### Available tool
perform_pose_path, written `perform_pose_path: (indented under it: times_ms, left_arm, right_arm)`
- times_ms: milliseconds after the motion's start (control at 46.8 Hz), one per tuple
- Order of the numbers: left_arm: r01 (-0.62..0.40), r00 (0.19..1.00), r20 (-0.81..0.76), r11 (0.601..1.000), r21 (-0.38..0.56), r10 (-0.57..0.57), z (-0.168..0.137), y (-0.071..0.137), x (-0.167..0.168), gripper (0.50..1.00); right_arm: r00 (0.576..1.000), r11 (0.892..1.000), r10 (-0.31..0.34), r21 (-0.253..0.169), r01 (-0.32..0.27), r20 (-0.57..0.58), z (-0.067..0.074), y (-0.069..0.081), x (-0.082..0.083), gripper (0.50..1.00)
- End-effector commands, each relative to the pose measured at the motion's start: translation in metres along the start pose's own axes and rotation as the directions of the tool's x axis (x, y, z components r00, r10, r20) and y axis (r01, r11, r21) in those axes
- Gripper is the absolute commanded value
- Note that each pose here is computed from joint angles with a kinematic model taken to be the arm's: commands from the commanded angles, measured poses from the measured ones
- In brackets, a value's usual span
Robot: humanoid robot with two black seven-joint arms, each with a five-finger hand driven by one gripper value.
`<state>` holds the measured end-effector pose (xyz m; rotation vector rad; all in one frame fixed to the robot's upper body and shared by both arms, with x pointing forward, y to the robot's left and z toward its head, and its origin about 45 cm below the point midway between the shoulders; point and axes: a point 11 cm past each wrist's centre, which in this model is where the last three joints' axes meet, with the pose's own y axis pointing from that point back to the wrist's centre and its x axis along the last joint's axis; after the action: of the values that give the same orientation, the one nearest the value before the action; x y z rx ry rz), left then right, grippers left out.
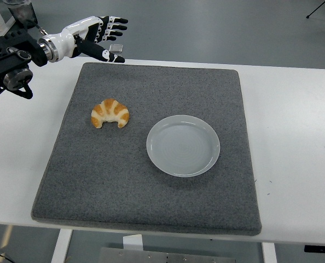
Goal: Place the bread on the plate
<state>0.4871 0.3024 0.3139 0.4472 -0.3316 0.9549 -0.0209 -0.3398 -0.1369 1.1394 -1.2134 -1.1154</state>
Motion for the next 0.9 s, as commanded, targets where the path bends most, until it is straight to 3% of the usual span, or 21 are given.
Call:
perform_pose_path:
  times_ms: [0,171,299,876]
  left_arm:
    - [0.055,0.991,0.124,0.998,0.04,-0.059,0.007,0.01,0.003,0.994]
    - [0.128,0.911,0.375,0.983,0.134,-0.17,0.005,0.016,0.004,0.994]
    - [0.139,0.857,0.472,0.975,0.173,-0.206,0.006,0.021,0.008,0.994]
    - [0.302,0.868,0.324,0.919,0.253,-0.375,0.007,0.051,0.002,0.994]
  right_arm:
    - [1.0,1.0,0.0,0.0,0.0,0.0,0.0,0.0,0.0,0.954]
    - [1.0,1.0,0.0,0.0,0.0,0.0,0.0,0.0,0.0,0.952]
    - [1.0,1.0,-0.001,0.0,0.001,0.001,0.0,0.0,-0.001,0.952]
    - [1.0,1.0,0.0,0.0,0.0,0.0,0.0,0.0,0.0,0.952]
